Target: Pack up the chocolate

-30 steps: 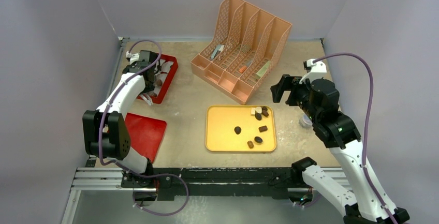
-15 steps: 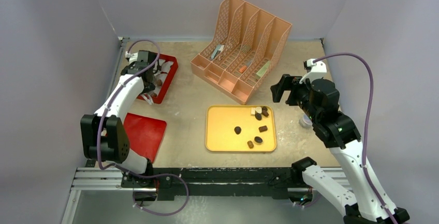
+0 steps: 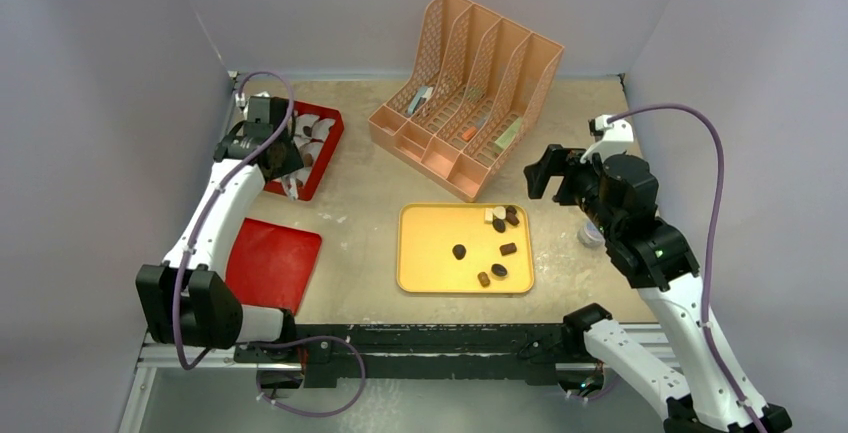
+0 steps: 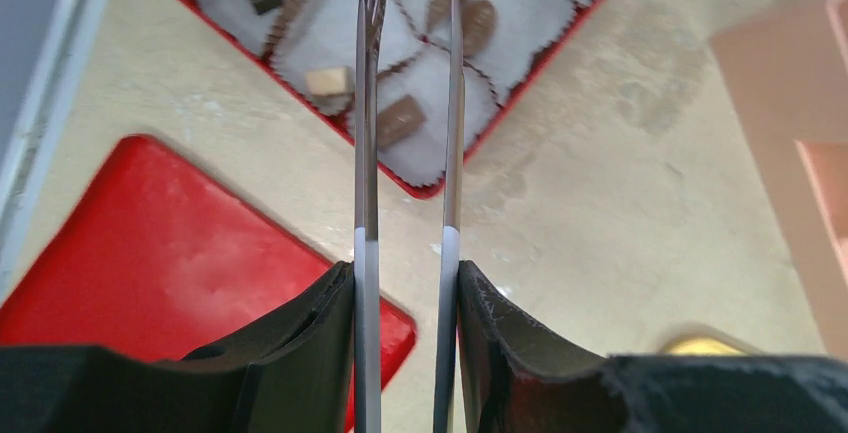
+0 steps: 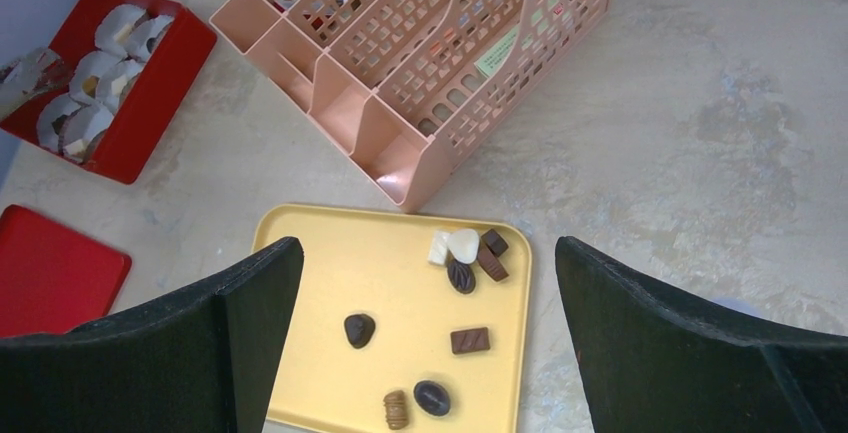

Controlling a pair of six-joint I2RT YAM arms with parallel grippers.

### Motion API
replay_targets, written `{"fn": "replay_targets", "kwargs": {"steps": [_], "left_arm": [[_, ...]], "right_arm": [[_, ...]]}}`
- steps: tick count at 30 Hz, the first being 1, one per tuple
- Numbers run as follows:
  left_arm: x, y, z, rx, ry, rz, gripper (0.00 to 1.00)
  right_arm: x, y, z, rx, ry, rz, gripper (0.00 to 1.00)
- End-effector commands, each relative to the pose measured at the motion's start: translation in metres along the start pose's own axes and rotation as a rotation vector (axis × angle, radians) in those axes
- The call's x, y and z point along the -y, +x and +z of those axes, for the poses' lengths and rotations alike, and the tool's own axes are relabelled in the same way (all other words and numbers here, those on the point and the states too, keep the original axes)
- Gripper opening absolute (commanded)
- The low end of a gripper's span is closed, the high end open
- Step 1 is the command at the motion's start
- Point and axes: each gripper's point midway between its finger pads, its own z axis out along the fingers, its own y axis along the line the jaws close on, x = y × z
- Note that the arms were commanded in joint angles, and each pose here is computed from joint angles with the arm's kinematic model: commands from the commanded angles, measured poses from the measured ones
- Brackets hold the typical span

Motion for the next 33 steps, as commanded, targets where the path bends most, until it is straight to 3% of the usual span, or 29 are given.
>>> {"fn": "replay_targets", "kwargs": {"steps": [1,7,18,27,33], "left_arm": [[0.036,-0.021,-0.032,0.036,0.239,-0.020,0.37],[0.062,-0.015,-0.060,0.043,0.362,-0.012,0.37],[0.128,0.034,-0.093,0.032,0.482,0.064,0.37],[0.156,0.088,-0.073,0.015,0.458,0.102,0.37],[0.144,0.115,-0.037,0.007,0.318,0.140,0.37]], "right_arm": [[0.004,-0.009,-0.005,0.041,0.020,0.014,0.98],[0.013,0.006,-0.004,-0.010,0.055,-0.013,0.97],[0.015,-0.004,-0.013,0.031,0.071,0.011,0.97],[0.015,-0.012,-0.015,0.056,0.077,0.017,0.97],[0.014,-0.014,-0.016,0.055,0.074,0.017,0.97]]}}
